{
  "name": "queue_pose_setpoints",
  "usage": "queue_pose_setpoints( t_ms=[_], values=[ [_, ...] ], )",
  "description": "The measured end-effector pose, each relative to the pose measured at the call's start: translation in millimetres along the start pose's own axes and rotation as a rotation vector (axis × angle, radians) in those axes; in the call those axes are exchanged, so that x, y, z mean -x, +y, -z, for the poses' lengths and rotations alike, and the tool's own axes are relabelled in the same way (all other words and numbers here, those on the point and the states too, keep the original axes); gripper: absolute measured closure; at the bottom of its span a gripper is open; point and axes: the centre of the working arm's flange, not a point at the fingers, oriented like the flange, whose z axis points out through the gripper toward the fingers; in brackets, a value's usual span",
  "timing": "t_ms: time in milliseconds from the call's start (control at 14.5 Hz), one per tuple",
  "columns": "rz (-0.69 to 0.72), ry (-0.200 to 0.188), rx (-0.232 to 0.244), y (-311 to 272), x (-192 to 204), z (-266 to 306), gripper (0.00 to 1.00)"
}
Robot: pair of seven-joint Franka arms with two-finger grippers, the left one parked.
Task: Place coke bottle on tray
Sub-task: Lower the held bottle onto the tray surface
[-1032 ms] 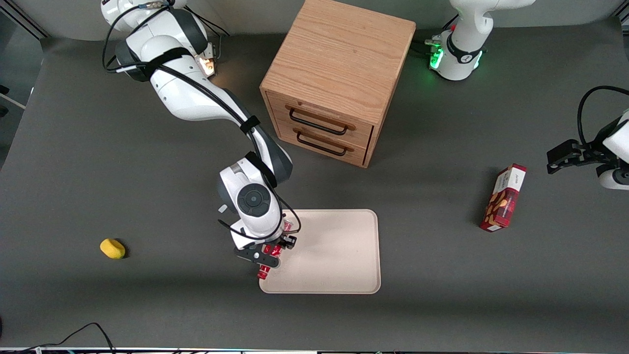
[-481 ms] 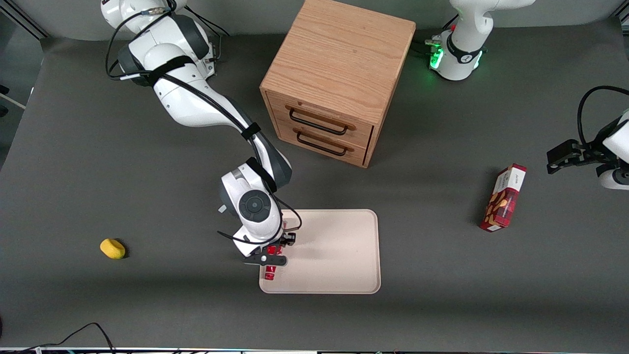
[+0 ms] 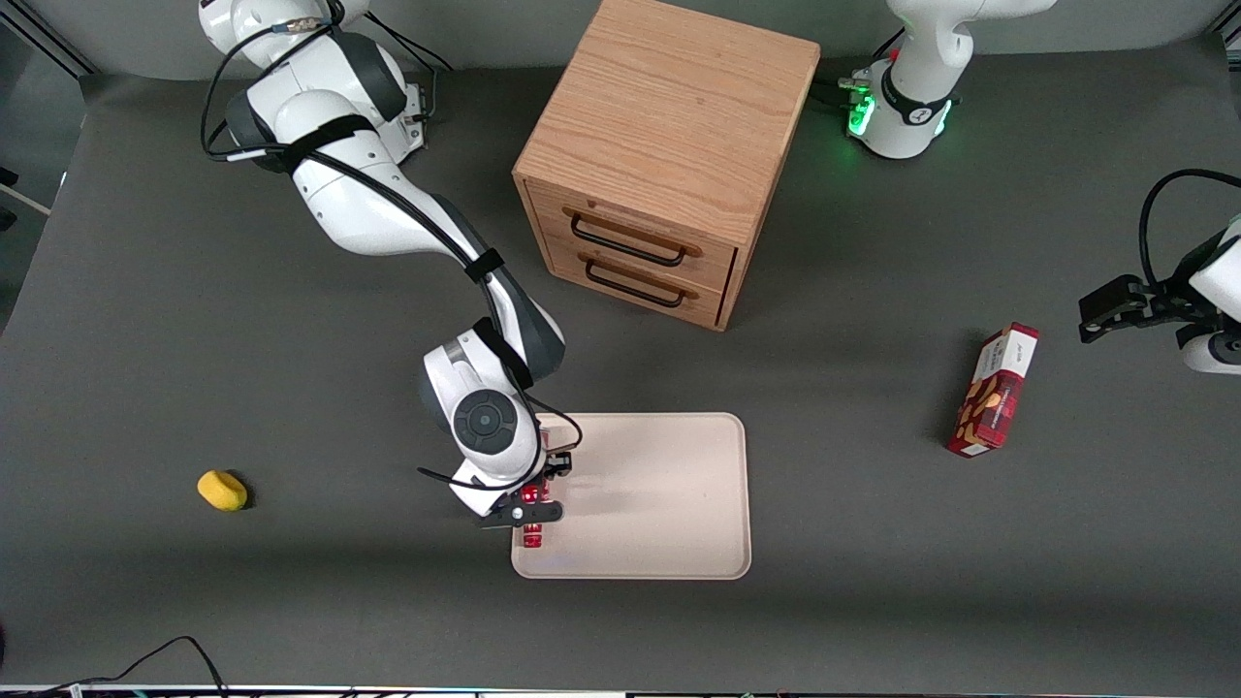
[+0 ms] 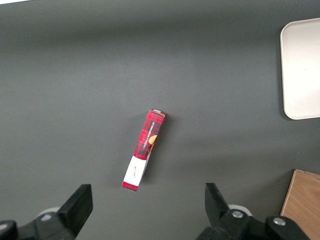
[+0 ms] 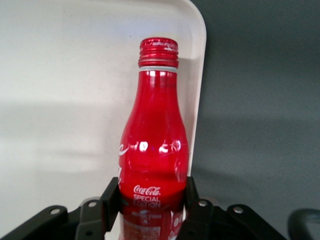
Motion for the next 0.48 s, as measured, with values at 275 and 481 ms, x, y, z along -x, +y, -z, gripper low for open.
queue_pose_setpoints(
  t_ms=[275,481],
  values=[
    [0.007,-0.006,-0.003,-2.1,1.5,-3.1,0.45],
    [0.007,-0.009,-0.002,-2.0,1.9,-5.6,0.45]
  ],
)
